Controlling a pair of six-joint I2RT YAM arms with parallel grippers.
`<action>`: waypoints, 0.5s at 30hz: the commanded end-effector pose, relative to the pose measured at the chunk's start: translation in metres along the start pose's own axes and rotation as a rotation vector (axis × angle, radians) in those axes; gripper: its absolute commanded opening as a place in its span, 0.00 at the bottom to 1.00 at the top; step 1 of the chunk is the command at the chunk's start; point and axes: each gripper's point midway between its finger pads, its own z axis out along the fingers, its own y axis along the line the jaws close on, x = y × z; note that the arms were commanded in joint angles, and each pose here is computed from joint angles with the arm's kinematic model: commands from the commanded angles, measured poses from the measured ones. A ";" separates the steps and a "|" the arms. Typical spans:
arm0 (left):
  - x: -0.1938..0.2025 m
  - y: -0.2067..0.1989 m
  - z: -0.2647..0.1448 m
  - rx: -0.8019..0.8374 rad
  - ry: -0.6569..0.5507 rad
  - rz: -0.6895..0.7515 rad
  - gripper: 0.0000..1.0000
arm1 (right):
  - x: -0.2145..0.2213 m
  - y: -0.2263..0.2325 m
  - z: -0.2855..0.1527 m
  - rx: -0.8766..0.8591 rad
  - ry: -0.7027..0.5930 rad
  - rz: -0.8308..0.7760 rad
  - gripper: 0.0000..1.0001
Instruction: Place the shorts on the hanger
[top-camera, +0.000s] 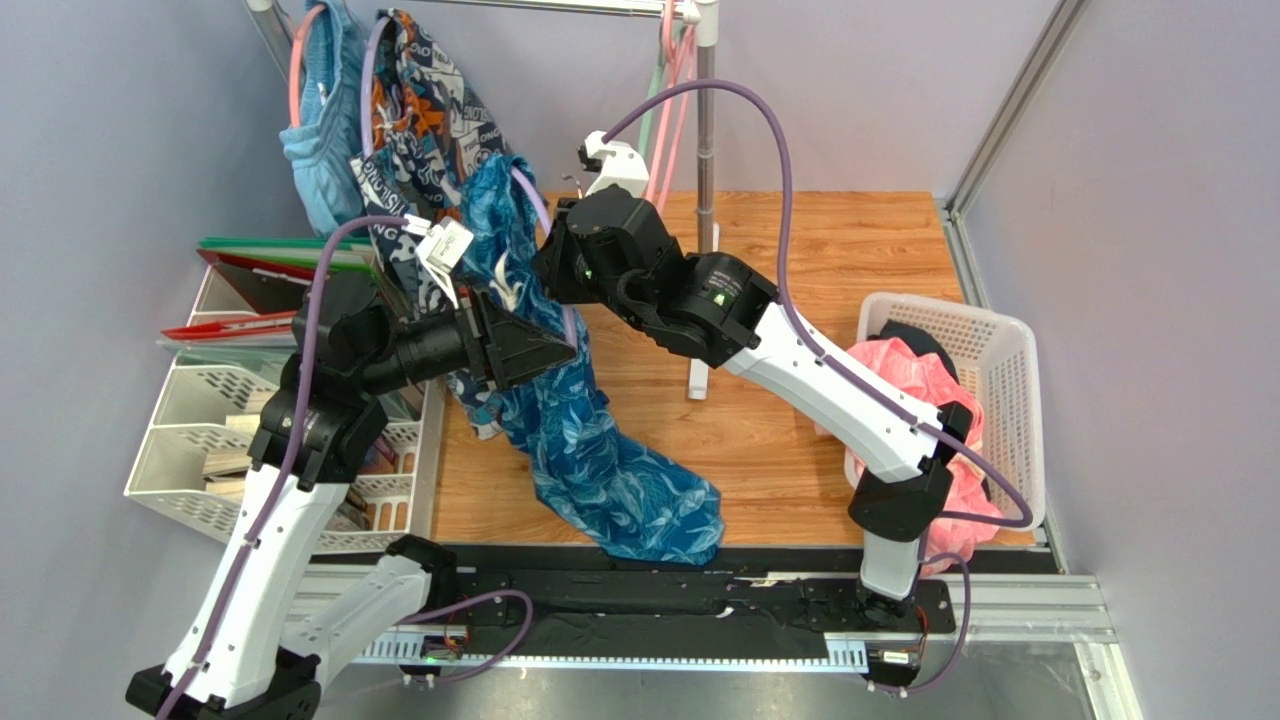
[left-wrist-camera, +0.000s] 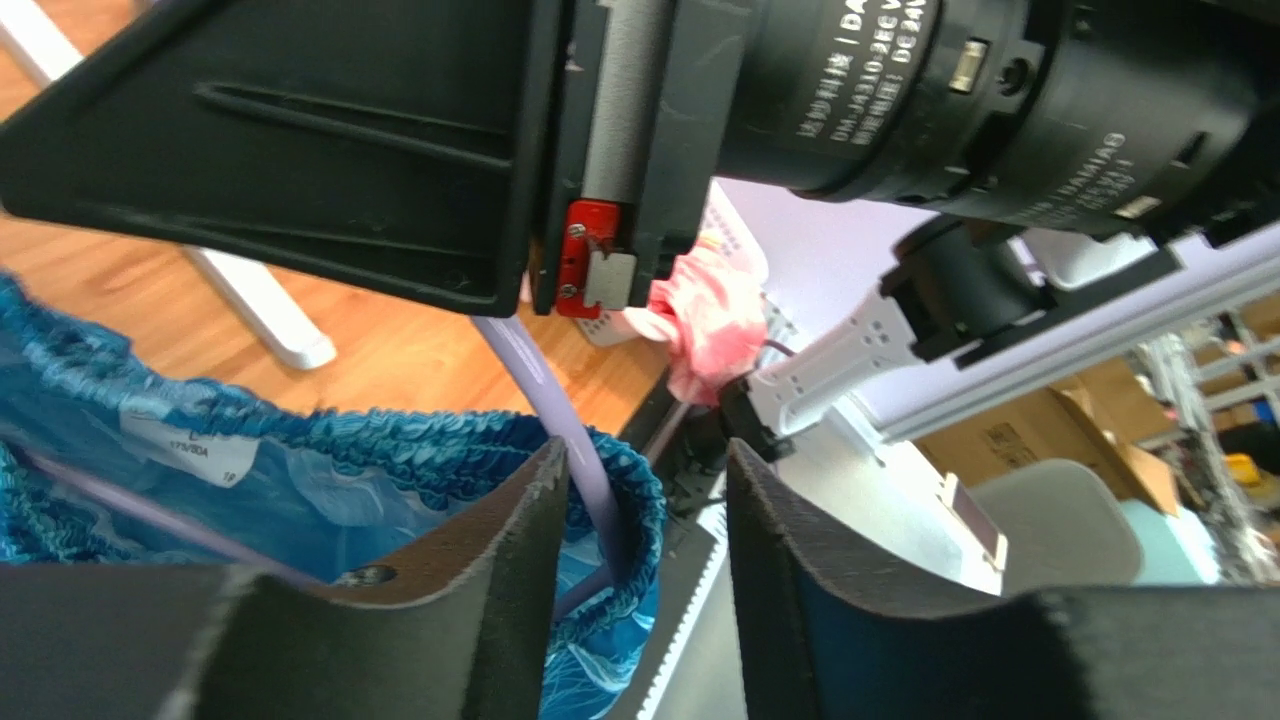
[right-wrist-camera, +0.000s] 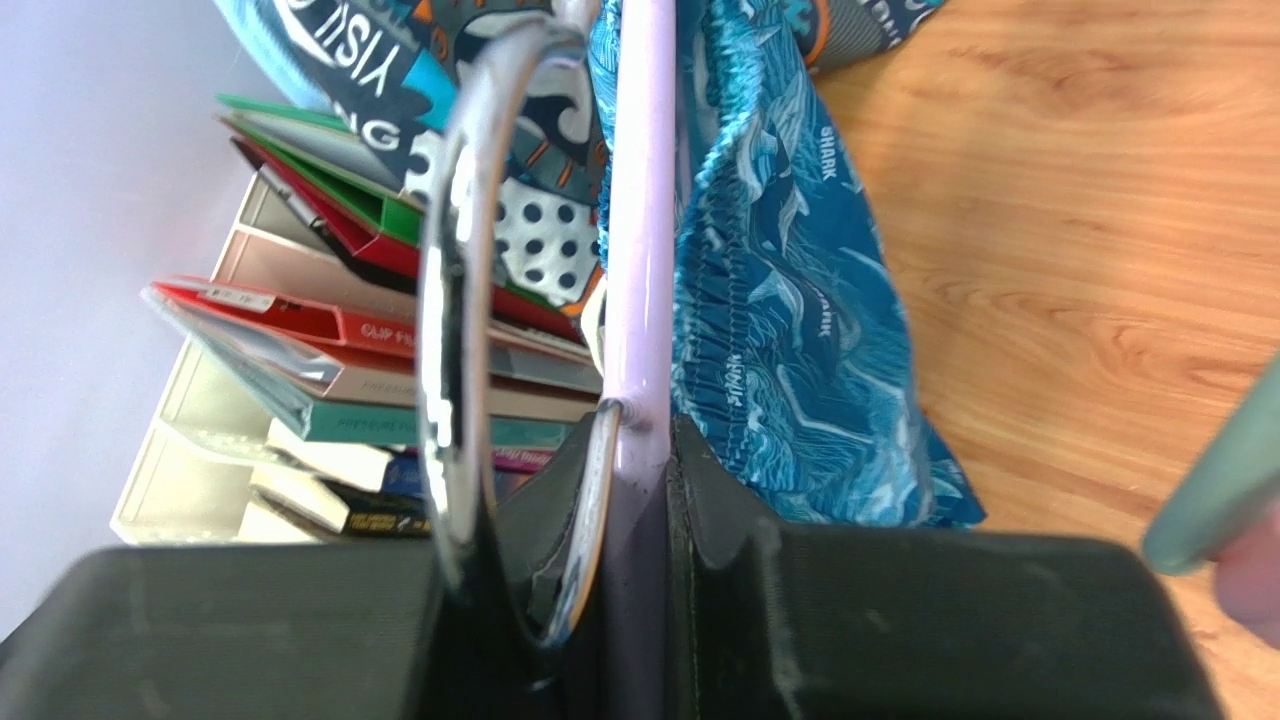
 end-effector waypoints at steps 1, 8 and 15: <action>-0.012 0.008 0.003 -0.063 -0.044 0.022 0.46 | -0.053 0.029 -0.015 -0.064 -0.193 0.086 0.00; -0.005 0.026 0.007 -0.138 -0.002 0.024 0.43 | -0.058 0.030 -0.012 -0.056 -0.221 0.085 0.00; -0.004 0.028 0.015 -0.120 0.012 0.009 0.30 | -0.052 0.033 -0.008 -0.064 -0.205 0.080 0.00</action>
